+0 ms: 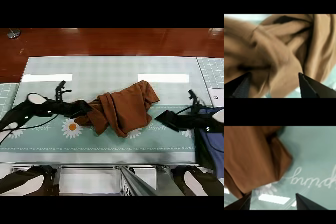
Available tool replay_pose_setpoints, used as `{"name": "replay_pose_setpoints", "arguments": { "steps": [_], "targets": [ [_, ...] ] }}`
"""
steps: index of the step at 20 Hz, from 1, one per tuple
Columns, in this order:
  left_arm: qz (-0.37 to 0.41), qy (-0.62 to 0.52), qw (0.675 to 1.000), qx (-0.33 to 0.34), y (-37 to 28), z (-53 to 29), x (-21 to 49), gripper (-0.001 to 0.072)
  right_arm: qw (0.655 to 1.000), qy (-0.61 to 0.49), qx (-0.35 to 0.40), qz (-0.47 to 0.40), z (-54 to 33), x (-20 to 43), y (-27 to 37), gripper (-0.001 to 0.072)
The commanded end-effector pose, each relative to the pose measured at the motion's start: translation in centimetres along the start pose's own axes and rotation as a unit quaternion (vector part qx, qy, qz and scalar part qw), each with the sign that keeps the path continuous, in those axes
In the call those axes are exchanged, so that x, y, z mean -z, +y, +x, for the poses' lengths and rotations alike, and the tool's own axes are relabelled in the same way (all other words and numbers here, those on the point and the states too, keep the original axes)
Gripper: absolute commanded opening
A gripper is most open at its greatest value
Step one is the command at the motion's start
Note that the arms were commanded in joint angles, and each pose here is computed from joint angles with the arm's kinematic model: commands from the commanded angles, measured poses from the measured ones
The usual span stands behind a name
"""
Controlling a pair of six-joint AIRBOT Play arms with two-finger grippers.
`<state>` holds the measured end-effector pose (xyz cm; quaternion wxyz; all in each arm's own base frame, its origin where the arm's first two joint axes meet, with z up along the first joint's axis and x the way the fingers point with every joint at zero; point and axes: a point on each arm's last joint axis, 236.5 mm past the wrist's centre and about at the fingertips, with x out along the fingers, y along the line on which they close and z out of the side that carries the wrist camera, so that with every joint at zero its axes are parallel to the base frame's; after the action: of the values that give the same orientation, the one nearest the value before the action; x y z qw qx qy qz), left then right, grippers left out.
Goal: Fold the shirts.
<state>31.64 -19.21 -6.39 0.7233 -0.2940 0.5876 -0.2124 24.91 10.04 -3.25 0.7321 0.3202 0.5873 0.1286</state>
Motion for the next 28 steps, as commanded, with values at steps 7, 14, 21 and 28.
{"name": "replay_pose_setpoints", "arguments": {
  "steps": [7, 14, 21, 28],
  "targets": [
    [0.061, -0.02, 0.998, 0.018, -4.2, 2.9, -4.1, 0.003, 0.997, 0.07, -0.017, -0.027, 5.2, 6.7, 4.2, 0.0632],
    [0.076, -0.002, 0.997, 0.029, -5.1, 2.6, -3.5, 0.003, 0.999, 0.026, -0.03, 0.024, 10.1, 2.8, 5.4, 0.0622],
    [0.105, -0.002, 0.994, 0.04, -5.7, 1.4, -4.0, 0.003, 0.997, 0.032, -0.063, -0.024, 10.9, -2.9, 10.1, 0.0018],
    [0.207, -0.267, 0.938, 0.079, -15.9, -20.6, -17.0, 0.003, 0.931, -0.281, -0.13, -0.194, -16.5, -21.9, 25.4, 0.0017]
  ]
}}
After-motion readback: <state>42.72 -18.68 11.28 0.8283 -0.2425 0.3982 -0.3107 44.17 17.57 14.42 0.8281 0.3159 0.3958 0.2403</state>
